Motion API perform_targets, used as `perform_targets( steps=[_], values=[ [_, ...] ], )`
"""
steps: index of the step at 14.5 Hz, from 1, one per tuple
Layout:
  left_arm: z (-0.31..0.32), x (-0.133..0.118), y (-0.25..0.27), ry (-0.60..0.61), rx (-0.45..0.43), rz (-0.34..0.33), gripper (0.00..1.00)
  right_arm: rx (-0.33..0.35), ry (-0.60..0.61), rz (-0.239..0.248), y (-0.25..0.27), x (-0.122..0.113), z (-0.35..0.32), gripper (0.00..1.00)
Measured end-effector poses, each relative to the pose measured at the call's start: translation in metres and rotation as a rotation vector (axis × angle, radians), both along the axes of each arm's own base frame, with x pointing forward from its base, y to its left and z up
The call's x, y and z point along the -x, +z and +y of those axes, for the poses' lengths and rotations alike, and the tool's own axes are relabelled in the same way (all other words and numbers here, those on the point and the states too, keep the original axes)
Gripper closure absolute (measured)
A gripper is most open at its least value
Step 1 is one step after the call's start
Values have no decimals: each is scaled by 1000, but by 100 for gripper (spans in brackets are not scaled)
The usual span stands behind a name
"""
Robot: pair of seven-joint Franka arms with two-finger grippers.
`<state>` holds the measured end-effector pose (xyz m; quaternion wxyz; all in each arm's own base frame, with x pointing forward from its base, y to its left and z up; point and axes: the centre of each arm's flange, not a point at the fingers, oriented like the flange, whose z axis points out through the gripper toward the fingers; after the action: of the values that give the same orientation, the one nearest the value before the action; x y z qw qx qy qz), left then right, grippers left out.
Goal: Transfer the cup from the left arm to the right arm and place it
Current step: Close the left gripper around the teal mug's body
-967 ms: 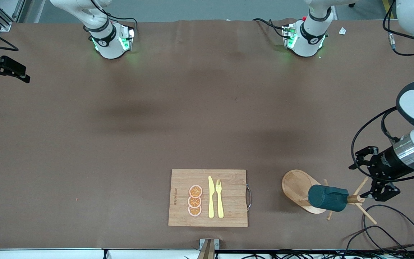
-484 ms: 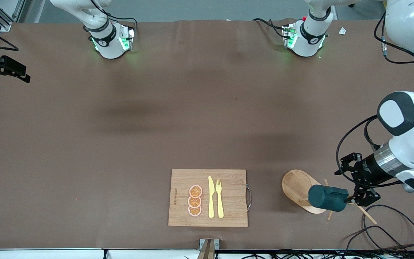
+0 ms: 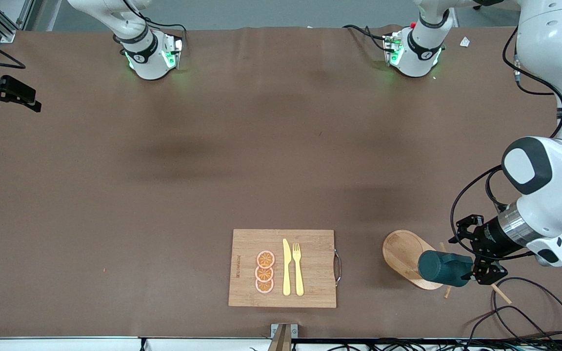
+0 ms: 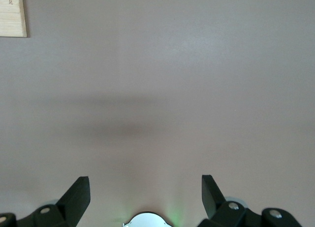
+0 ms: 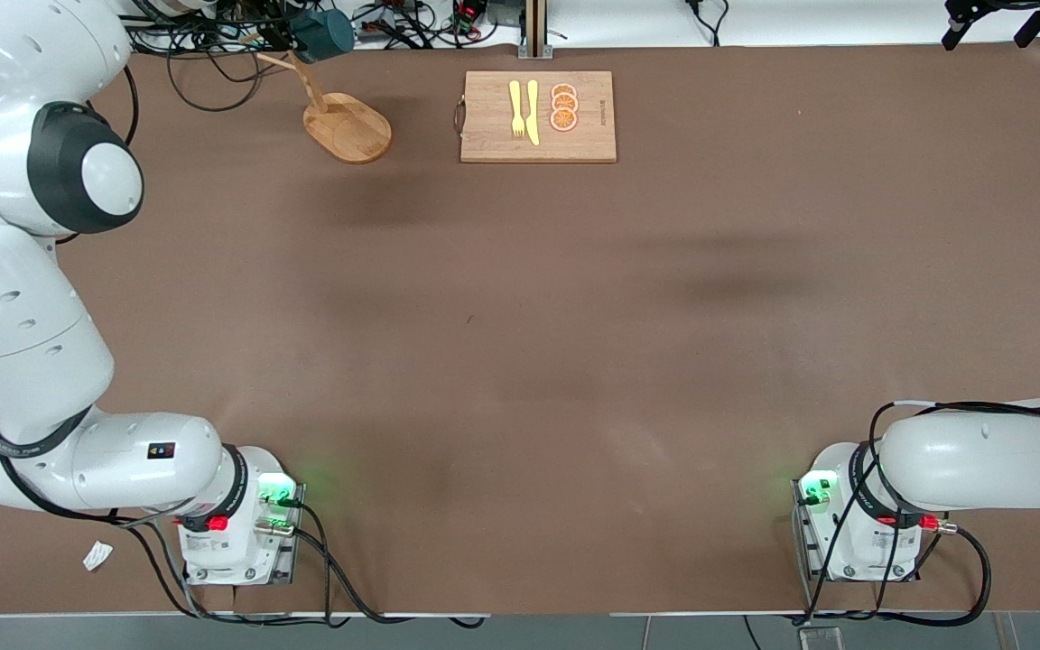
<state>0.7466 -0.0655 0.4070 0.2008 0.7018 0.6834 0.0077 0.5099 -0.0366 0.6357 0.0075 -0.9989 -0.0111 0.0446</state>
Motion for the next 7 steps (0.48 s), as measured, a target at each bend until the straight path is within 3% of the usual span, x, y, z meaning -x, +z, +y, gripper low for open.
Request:
perform_targets(
  steps=[7],
  values=[
    [1, -5, -10, 12, 1, -22, 0, 0, 1, 0, 0, 0, 0, 0]
  ],
)
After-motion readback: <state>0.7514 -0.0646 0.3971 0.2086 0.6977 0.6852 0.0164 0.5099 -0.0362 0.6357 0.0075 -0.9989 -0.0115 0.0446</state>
